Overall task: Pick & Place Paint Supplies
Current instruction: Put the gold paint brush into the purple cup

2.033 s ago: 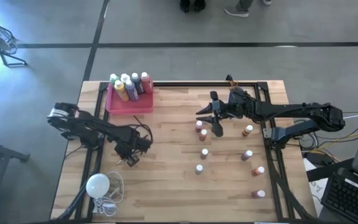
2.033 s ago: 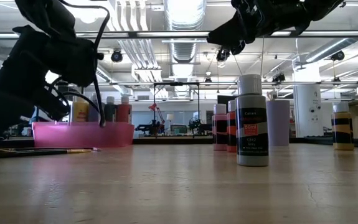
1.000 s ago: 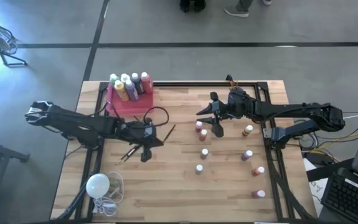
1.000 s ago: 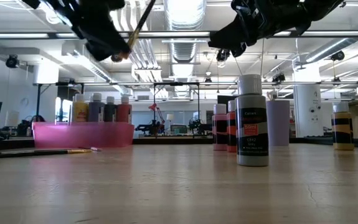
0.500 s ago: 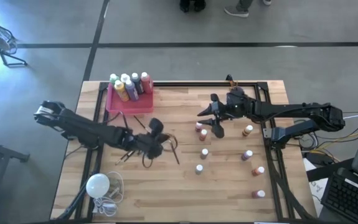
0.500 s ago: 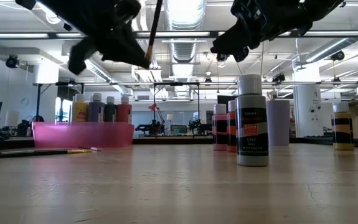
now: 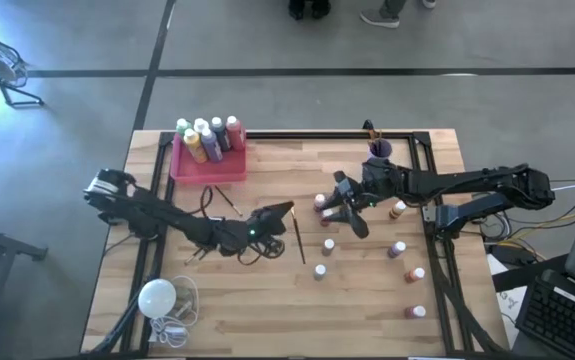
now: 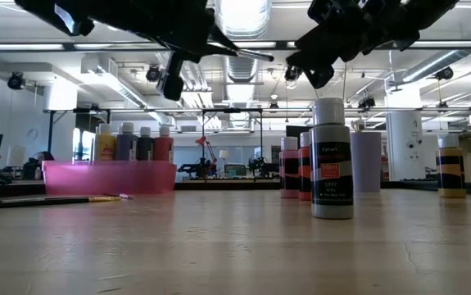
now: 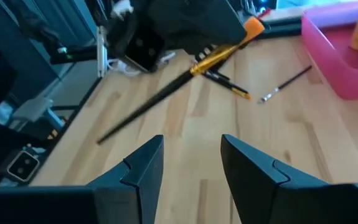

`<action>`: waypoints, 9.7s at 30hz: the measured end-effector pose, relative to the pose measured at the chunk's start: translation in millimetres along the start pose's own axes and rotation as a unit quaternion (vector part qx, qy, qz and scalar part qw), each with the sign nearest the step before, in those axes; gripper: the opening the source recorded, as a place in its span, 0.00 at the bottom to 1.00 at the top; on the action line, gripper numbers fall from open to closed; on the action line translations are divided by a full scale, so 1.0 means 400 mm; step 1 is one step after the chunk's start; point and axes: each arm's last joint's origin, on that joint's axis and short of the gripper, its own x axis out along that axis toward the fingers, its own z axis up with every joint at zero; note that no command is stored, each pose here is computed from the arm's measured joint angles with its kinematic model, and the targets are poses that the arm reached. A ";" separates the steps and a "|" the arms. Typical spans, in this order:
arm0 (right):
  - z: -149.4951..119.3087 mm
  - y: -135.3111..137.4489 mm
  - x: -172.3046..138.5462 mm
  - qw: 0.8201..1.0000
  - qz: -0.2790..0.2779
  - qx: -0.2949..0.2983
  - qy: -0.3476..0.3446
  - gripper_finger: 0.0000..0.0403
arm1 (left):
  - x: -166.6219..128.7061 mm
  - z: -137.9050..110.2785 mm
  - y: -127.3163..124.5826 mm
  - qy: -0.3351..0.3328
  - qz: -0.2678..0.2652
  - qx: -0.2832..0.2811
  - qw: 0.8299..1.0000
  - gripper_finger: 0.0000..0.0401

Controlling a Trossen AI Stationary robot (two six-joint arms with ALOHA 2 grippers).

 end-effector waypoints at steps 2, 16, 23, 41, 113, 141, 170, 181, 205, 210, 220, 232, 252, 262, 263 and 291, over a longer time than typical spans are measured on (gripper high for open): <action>0.005 0.005 0.002 1.000 0.004 -0.006 -0.009 0.37 | 0.004 0.006 0.000 0.003 0.010 0.021 1.000 0.01; 0.005 0.013 0.006 0.999 0.013 0.026 -0.043 0.26 | 0.028 0.022 0.044 0.014 0.059 0.094 0.994 0.01; -0.014 0.013 0.007 0.996 0.023 0.044 -0.077 0.25 | 0.043 0.019 0.082 0.015 0.078 0.096 0.992 0.01; -0.038 0.032 0.065 0.993 0.057 0.058 -0.082 0.44 | 0.080 0.021 0.098 0.018 0.086 0.110 0.990 0.01; 0.015 -0.003 0.058 0.991 0.032 0.044 -0.122 0.32 | 0.061 0.049 0.077 -0.020 0.072 0.104 0.992 0.00; 0.008 -0.009 0.058 0.993 0.029 0.028 -0.113 0.03 | 0.063 0.047 0.081 -0.021 0.067 0.065 0.995 0.04; 0.077 0.025 -0.030 0.978 0.002 -0.085 -0.188 0.03 | -0.007 -0.194 0.096 0.128 0.075 -0.501 0.853 0.47; 0.106 0.048 -0.123 0.957 -0.145 -0.157 -0.196 0.03 | -0.062 -0.230 -0.058 0.089 0.063 -0.649 0.753 0.47; 0.076 0.014 -0.304 0.820 -0.551 -0.090 -0.128 0.03 | -0.090 -0.203 -0.090 -0.175 -0.036 -0.751 0.636 0.47; 0.064 -0.016 -0.326 0.803 -0.582 -0.054 -0.117 0.03 | -0.091 -0.202 -0.095 -0.174 -0.038 -0.750 0.637 0.47; 0.044 -0.044 -0.343 0.789 -0.608 -0.022 -0.088 0.03 | -0.091 -0.201 -0.096 -0.173 -0.040 -0.751 0.636 0.47; 0.023 -0.068 -0.344 0.801 -0.595 0.014 -0.061 0.03 | -0.091 -0.200 -0.098 -0.171 -0.044 -0.752 0.636 0.47; -0.025 -0.142 -0.323 0.812 -0.580 0.067 0.004 0.03 | -0.090 -0.197 -0.104 -0.166 -0.055 -0.750 0.637 0.47; -0.080 -0.165 -0.318 0.815 -0.573 0.087 0.014 0.03 | -0.090 -0.197 -0.104 -0.166 -0.055 -0.750 0.637 0.47; -0.085 -0.167 -0.316 0.816 -0.571 0.088 0.013 0.03 | -0.090 -0.197 -0.104 -0.166 -0.055 -0.750 0.637 0.47; -0.154 -0.181 -0.302 0.816 -0.568 0.100 0.029 0.03 | -0.090 -0.197 -0.104 -0.166 -0.055 -0.751 0.636 0.47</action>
